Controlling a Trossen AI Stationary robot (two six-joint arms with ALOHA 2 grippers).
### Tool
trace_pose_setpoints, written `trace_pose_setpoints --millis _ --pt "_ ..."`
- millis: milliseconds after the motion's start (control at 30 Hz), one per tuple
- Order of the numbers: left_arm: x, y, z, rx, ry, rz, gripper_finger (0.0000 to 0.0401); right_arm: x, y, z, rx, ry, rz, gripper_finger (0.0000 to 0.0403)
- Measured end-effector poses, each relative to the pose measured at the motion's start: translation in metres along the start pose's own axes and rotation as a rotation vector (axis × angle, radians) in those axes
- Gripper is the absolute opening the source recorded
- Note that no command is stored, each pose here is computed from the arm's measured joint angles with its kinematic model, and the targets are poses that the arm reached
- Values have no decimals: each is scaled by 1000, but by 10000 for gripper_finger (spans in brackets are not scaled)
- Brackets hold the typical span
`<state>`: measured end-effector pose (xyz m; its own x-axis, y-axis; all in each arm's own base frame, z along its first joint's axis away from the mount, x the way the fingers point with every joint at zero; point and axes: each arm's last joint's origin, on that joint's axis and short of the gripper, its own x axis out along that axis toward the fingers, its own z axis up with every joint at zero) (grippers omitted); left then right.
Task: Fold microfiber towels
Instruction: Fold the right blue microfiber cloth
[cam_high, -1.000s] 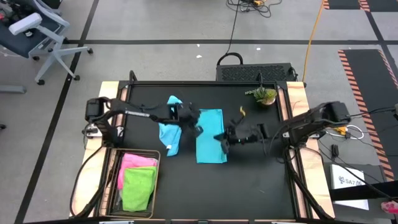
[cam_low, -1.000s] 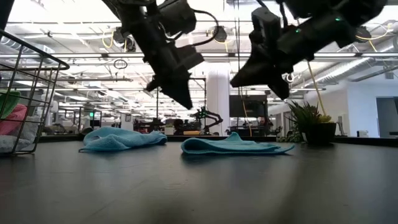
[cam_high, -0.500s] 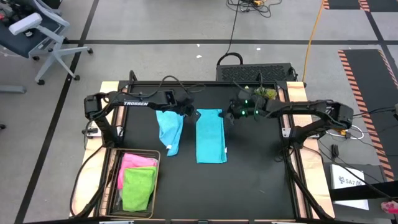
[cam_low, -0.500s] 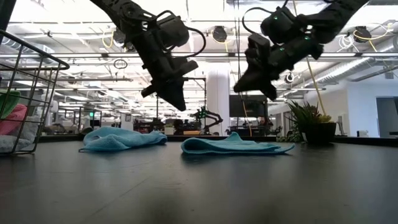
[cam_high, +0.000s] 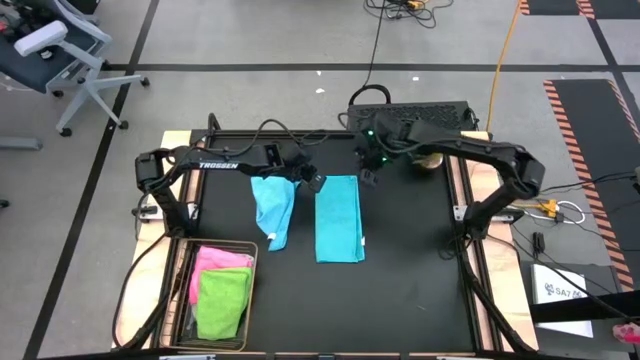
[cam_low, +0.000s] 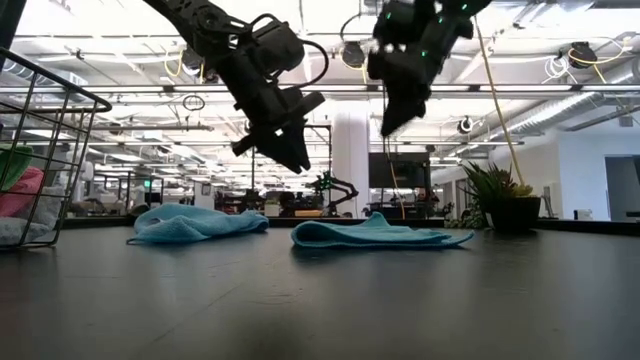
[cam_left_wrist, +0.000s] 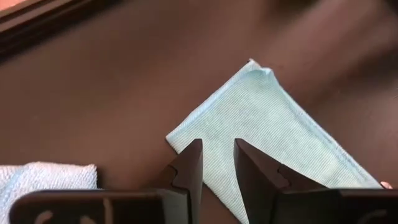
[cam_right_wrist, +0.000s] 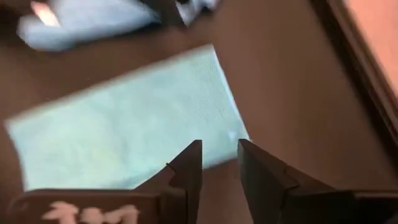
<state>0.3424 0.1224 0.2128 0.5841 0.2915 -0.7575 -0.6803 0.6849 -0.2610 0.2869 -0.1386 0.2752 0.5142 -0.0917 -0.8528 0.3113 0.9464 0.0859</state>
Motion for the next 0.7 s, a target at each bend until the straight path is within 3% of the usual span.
trace_pose_setpoints --millis 200,400,700 --pt "0 4 0 20 22 -6 95 45 -7 -5 35 140 -5 93" --pt "6 11 1 7 41 7 111 85 -13 -13 52 252 1 118" --pt "37 23 -6 -73 125 -37 156 104 -18 -11 55 227 -5 158"
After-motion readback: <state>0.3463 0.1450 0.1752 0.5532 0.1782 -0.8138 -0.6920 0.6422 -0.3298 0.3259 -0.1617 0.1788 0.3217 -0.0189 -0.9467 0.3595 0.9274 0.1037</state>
